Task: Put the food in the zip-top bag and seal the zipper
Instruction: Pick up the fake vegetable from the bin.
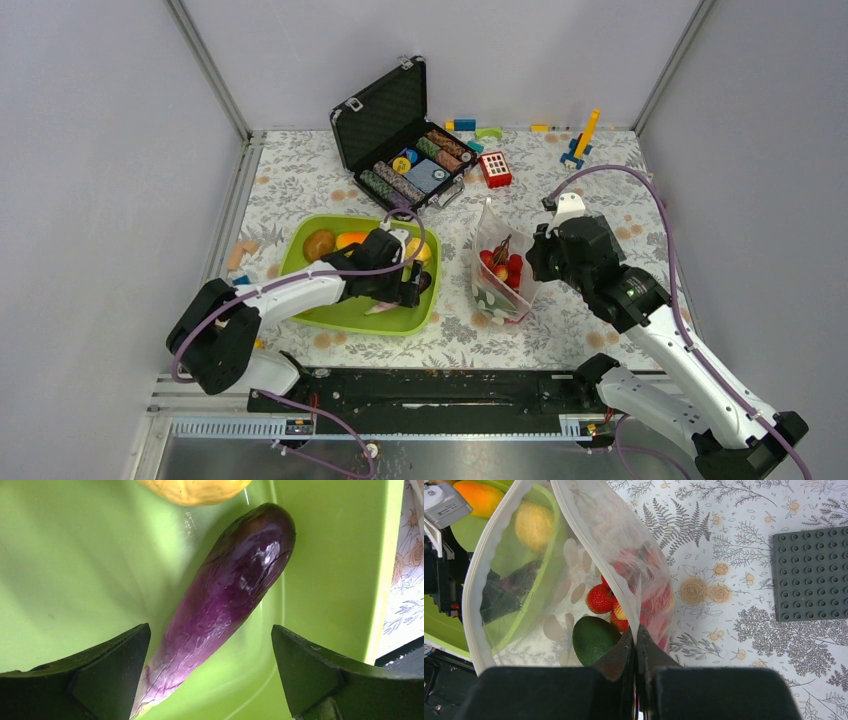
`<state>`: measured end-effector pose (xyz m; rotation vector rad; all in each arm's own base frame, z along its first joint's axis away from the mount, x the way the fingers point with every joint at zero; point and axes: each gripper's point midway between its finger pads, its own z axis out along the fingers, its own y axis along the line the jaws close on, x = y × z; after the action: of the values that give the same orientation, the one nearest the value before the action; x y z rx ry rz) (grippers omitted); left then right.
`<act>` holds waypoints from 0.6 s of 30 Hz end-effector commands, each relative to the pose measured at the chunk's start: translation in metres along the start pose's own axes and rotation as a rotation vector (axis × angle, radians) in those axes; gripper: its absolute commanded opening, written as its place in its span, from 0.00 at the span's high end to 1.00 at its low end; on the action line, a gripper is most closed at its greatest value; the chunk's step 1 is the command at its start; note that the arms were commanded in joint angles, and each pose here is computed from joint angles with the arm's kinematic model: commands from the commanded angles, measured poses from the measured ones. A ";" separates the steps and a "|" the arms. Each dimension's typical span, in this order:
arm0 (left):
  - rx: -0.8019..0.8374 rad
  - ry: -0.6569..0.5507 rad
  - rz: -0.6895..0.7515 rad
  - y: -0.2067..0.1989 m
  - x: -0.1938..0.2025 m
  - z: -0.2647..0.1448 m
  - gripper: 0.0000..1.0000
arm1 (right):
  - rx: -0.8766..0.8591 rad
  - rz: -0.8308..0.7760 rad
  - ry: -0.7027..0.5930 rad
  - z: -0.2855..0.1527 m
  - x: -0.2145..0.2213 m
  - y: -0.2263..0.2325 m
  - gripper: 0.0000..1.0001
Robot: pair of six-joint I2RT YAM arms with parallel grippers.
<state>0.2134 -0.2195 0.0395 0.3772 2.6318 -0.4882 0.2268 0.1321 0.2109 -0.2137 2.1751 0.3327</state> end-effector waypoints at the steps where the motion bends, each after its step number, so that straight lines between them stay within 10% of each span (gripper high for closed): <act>1: 0.037 -0.057 0.029 -0.014 -0.029 -0.001 0.08 | 0.015 -0.011 -0.038 0.001 -0.013 -0.002 0.97; 18: 0.049 -0.017 0.052 -0.024 -0.044 0.013 0.19 | 0.039 -0.016 -0.040 0.001 -0.011 -0.007 0.97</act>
<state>0.2395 -0.2441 0.0458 0.4257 2.6209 -0.5017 0.2295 0.1302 0.2083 -0.2164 2.1808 0.3071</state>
